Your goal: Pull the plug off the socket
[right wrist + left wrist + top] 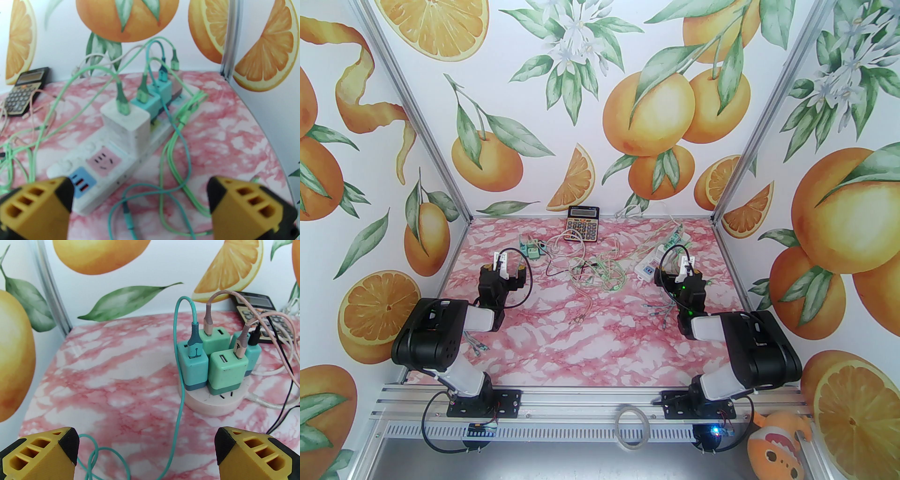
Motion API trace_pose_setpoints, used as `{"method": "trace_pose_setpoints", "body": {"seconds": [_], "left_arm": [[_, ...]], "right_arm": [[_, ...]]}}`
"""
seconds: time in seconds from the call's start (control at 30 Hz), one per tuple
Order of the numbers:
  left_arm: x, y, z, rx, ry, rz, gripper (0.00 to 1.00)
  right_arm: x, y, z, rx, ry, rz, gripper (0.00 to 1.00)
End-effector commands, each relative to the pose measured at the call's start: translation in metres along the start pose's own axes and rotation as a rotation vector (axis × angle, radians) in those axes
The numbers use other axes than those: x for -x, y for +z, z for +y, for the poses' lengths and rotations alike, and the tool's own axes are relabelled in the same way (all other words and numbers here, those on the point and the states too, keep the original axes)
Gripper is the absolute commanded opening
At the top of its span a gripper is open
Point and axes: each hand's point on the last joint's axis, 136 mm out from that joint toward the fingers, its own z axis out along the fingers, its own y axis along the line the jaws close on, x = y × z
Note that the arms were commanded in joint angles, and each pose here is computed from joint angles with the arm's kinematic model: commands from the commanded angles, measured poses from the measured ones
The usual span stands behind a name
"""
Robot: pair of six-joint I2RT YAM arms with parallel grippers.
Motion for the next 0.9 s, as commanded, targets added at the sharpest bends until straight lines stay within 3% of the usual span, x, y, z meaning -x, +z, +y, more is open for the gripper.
{"method": "trace_pose_setpoints", "body": {"seconds": [0.0, 0.87], "left_arm": [[0.0052, -0.001, 0.001, -0.003, 0.004, -0.026, 1.0], [0.006, -0.0012, 0.0005, -0.004, 0.005, -0.029, 1.0]], "right_arm": [[0.0027, 0.0031, 0.0057, 0.026, -0.006, -0.002, 1.0], [0.0026, 0.0029, 0.005, 0.039, 0.002, -0.003, 1.0]]}}
